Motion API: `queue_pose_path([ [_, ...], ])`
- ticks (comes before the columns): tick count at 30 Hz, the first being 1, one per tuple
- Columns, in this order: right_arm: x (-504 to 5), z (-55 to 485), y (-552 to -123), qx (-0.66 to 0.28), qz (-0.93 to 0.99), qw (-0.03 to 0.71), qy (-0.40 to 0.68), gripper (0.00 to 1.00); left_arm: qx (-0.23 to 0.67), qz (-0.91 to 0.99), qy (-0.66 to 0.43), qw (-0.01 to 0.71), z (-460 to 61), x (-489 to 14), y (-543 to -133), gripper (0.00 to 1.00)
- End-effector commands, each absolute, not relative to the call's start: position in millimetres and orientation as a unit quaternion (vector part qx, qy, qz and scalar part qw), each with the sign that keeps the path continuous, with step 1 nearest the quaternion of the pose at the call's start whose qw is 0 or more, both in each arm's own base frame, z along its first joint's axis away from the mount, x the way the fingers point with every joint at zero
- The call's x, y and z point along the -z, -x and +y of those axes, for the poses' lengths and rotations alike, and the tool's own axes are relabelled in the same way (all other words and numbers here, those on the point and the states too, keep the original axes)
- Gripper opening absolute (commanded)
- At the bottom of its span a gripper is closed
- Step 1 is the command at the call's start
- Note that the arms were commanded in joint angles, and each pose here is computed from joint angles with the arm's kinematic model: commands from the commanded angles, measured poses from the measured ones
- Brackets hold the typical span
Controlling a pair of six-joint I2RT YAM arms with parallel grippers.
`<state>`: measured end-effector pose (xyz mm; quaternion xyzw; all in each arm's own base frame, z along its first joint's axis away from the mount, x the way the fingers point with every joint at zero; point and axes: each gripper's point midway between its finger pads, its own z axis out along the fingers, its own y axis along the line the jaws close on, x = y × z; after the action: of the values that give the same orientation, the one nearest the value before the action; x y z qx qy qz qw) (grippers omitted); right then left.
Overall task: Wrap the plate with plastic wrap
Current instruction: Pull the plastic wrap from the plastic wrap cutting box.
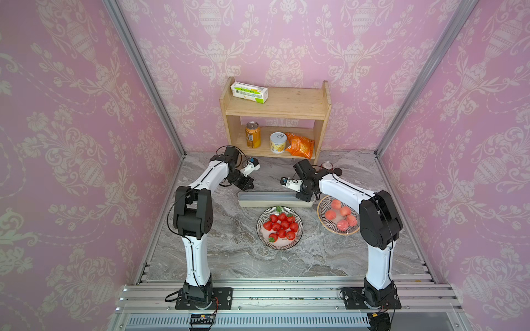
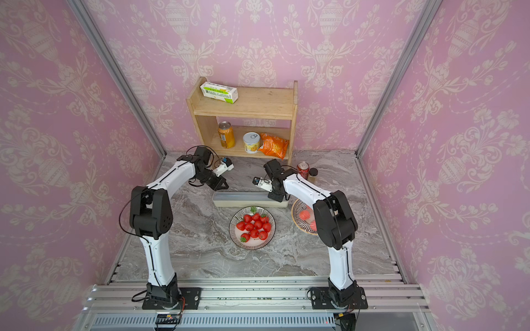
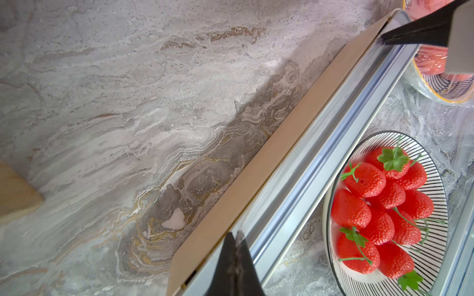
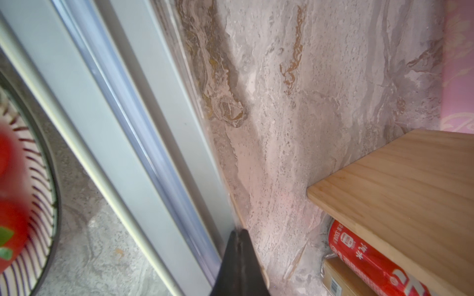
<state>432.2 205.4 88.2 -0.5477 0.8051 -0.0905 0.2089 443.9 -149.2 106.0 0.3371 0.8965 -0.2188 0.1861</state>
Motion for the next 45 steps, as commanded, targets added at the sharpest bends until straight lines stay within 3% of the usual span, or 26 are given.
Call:
queue_pose_path([
  [1,-106,199,-426,0.087,0.807,0.214,0.543,0.00,0.222,0.893,-0.329,0.211,-146,-126,-445,0.00],
  [25,-151,214,-435,0.099,0.800,0.250,0.537,0.00,0.240,0.885,-0.314,0.245,-144,-138,-445,0.00],
  [45,-205,206,-439,0.119,0.799,0.292,0.511,0.00,0.251,0.868,-0.311,0.294,-142,-182,-445,0.00],
])
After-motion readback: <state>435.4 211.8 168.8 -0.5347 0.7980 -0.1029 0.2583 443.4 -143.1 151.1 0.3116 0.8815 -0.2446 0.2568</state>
